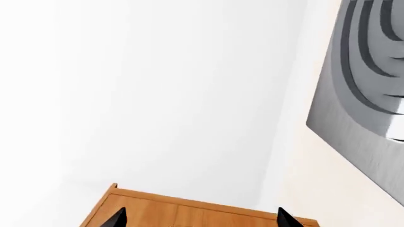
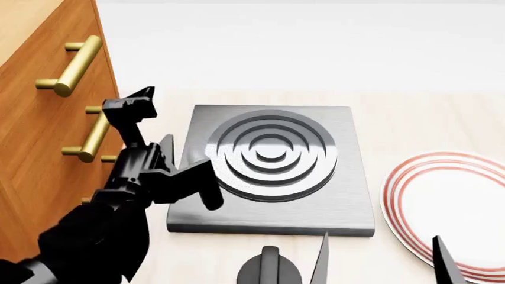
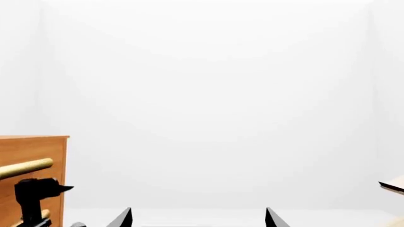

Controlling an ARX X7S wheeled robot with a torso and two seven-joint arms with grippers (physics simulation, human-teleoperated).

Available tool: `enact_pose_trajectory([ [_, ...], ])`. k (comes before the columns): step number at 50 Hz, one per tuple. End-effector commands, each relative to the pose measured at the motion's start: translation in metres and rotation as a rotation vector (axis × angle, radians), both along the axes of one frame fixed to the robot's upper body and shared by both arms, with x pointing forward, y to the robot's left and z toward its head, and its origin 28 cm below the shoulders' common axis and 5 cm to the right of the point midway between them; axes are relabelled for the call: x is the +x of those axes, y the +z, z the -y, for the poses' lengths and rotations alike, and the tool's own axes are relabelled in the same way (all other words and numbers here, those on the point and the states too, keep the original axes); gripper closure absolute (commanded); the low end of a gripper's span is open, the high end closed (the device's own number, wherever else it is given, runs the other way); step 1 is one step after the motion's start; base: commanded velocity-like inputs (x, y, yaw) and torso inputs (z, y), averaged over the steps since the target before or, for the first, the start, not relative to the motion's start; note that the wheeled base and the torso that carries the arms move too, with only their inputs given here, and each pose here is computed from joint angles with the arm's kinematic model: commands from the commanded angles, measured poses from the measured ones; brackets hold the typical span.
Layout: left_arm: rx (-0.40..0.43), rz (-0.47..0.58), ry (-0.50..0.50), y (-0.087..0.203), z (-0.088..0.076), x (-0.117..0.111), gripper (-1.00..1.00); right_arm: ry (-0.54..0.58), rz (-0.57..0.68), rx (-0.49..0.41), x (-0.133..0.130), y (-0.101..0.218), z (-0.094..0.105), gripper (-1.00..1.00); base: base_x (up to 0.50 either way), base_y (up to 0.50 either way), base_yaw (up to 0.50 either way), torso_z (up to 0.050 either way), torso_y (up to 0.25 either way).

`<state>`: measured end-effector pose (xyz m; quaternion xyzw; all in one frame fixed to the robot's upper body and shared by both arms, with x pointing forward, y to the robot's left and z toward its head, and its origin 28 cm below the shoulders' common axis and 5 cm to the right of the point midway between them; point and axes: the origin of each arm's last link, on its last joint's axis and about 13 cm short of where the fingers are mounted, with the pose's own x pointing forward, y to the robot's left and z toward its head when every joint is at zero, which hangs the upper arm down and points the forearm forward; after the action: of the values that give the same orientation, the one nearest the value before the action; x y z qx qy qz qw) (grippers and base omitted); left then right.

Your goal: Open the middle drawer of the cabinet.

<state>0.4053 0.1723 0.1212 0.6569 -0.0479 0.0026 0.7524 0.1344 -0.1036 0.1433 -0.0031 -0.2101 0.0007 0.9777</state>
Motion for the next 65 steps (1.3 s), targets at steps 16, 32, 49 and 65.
enact_pose_trajectory([
  [16, 0.057, -0.039, 0.080, -0.018, -0.011, -0.008, -1.00, 0.005, -0.003, -0.002, 0.000, -0.003, -0.001, -1.00, 0.00, 0.00, 0.00, 0.000, 0.000],
  [32, -0.011, -0.078, 0.177, -0.022, -0.019, -0.010, -1.00, 0.008, -0.004, -0.004, 0.000, -0.003, -0.001, -1.00, 0.00, 0.00, 0.00, 0.000, 0.000],
  [49, -0.002, -0.061, 0.210, -0.022, -0.027, -0.009, -1.00, 0.011, -0.006, -0.009, 0.002, -0.002, -0.002, -1.00, 0.00, 0.00, 0.00, 0.000, 0.000],
  [65, 0.089, -0.047, 0.223, -0.024, -0.034, -0.011, -1.00, 0.011, -0.007, -0.007, 0.001, -0.002, -0.002, -1.00, 0.00, 0.00, 0.00, 0.000, 0.000],
])
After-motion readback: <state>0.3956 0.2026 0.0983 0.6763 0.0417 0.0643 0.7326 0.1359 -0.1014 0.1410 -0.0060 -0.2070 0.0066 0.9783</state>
